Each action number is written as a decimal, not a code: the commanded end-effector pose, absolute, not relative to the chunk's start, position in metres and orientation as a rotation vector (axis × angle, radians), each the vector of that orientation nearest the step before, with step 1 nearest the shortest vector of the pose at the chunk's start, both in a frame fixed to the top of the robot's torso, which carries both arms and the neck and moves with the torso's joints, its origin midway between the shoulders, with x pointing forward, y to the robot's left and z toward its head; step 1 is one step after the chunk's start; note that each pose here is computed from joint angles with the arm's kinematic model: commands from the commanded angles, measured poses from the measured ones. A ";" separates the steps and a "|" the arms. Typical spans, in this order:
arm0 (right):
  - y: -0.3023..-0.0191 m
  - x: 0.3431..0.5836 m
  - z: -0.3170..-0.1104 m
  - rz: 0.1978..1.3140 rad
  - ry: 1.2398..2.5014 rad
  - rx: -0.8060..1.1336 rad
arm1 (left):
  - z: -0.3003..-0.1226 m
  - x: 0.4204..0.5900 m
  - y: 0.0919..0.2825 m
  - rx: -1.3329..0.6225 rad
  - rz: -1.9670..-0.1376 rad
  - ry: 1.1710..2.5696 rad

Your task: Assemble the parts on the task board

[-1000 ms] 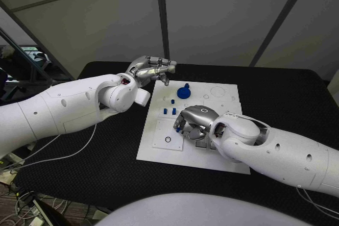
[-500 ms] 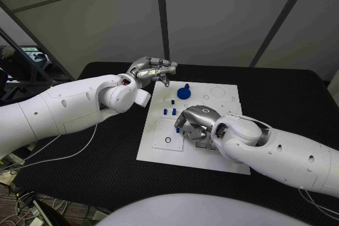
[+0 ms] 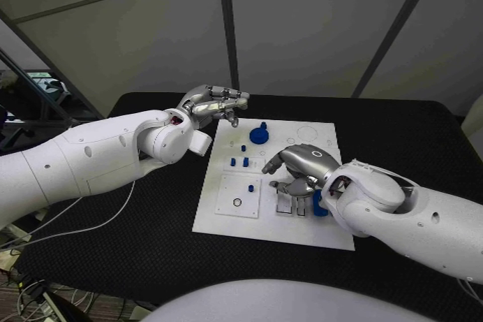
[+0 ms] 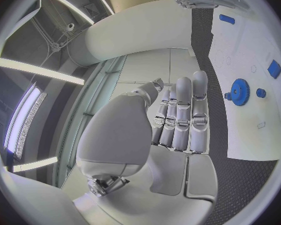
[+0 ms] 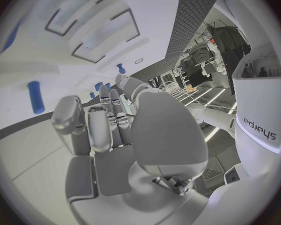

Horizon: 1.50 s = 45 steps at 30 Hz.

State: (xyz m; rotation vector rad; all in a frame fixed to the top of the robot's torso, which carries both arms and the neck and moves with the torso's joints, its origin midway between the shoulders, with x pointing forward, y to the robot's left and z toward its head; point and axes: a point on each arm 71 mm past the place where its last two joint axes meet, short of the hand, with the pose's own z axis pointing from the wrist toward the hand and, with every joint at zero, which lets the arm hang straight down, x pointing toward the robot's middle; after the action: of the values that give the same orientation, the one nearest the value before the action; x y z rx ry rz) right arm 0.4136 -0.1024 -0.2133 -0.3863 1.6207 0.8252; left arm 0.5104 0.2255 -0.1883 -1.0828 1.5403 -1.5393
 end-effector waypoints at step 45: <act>-0.152 0.460 -0.209 0.599 1.761 -0.429 | -0.190 0.511 0.224 -1.073 -1.554 1.560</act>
State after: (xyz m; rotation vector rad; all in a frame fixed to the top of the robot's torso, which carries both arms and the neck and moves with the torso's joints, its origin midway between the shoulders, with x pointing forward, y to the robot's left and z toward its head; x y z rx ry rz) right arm 0.4600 -0.1532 -0.2084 -0.4088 1.7527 0.6037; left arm 0.5111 0.2257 -0.1908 -1.0836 1.5516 -1.5386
